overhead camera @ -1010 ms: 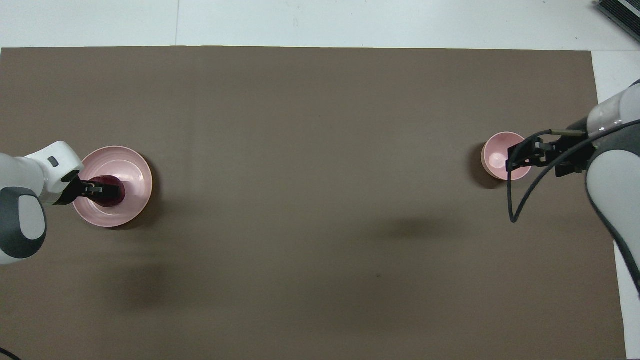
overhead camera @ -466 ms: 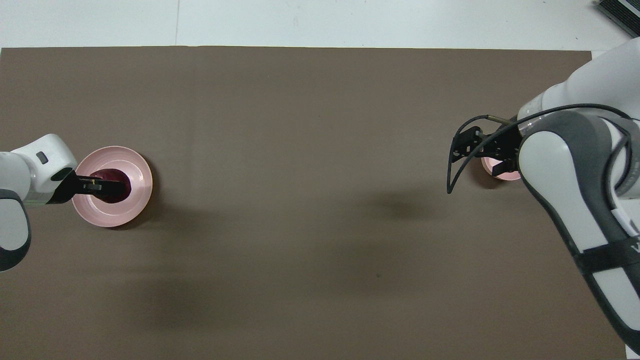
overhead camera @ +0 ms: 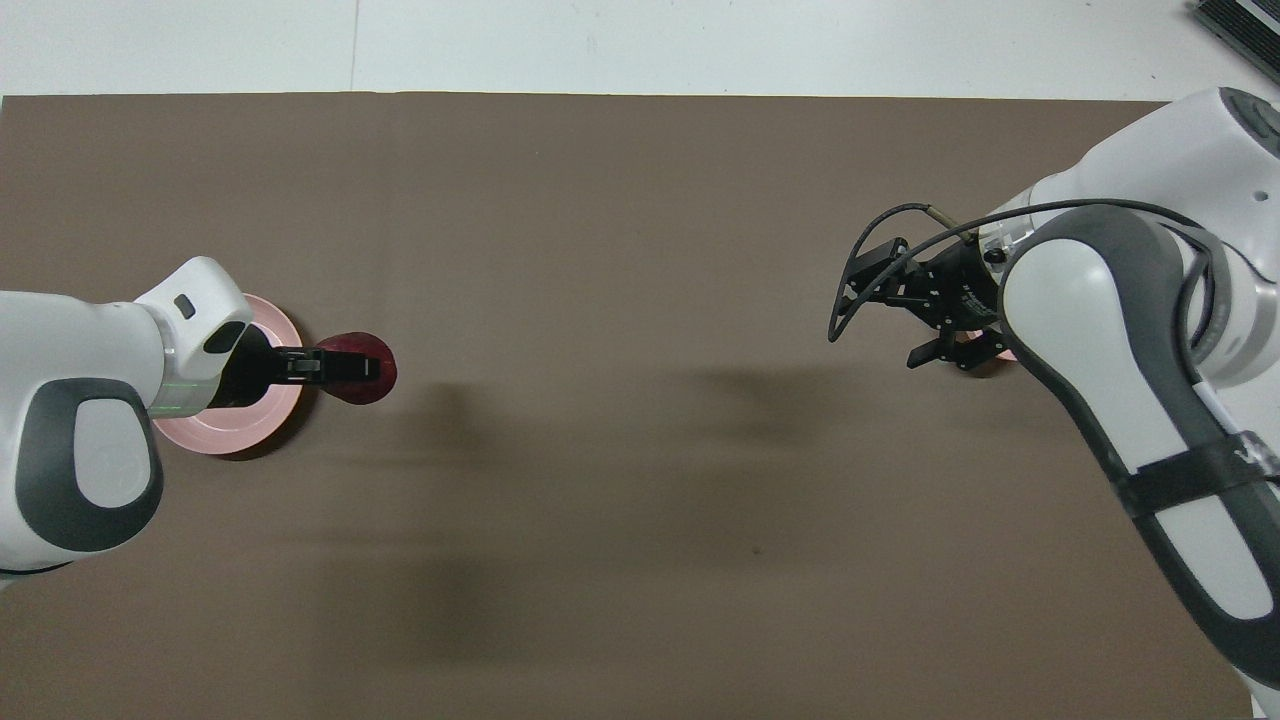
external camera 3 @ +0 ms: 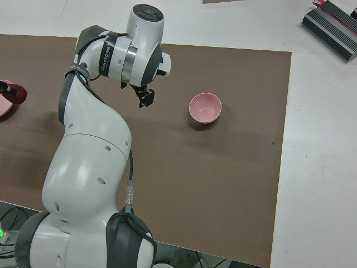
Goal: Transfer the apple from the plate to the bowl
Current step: 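Lift the apple with the left gripper while the right gripper reaches toward it, then grasp the apple with the right gripper from the left gripper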
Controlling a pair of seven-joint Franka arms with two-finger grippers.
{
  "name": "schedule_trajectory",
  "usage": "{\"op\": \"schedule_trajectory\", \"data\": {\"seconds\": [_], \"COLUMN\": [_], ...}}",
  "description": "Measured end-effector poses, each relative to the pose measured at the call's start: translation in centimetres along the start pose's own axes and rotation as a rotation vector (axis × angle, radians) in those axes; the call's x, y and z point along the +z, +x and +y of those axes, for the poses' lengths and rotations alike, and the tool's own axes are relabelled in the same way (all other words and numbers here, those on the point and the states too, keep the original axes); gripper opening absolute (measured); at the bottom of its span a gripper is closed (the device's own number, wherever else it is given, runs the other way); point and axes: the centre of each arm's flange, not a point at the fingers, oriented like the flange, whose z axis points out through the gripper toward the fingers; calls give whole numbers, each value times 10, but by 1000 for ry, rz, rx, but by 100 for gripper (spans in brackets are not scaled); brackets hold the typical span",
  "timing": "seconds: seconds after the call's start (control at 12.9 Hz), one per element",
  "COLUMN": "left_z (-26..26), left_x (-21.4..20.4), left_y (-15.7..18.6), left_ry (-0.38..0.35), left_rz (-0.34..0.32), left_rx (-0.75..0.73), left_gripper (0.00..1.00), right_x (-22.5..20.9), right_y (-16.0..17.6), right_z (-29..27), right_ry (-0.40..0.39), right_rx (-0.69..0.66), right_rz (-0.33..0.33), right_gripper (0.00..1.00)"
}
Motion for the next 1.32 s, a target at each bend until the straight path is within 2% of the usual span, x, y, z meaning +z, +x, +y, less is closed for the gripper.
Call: {"op": "schedule_trajectory", "data": {"seconds": [0.31, 0.54, 0.7, 0.85, 1.01, 1.17, 1.32], "left_z": [33, 66, 86, 96, 108, 125, 129], "left_x": [10, 22, 29, 33, 36, 45, 48], "left_y": [-3, -7, -11, -14, -16, -21, -23], "left_ry": [-208, -310, -356, -399, -425, -429, -427], "left_rz": [23, 46, 65, 74, 113, 157, 165], "left_rx": [-120, -165, -189, -222, -253, -272, -278], "left_gripper": [78, 78, 78, 78, 78, 78, 78], "right_x": [33, 58, 77, 97, 115, 124, 130], "right_y": [-1, -7, -12, -18, -30, -46, -55], "right_z": [-29, -58, -76, -91, -108, -120, -124], "right_ry": [177, 330, 412, 530, 616, 646, 632], "right_rx": [235, 415, 502, 610, 681, 704, 697], "right_rz": [-149, -267, -317, -422, -453, -476, -490], "right_gripper": [100, 100, 100, 100, 100, 100, 100]}}
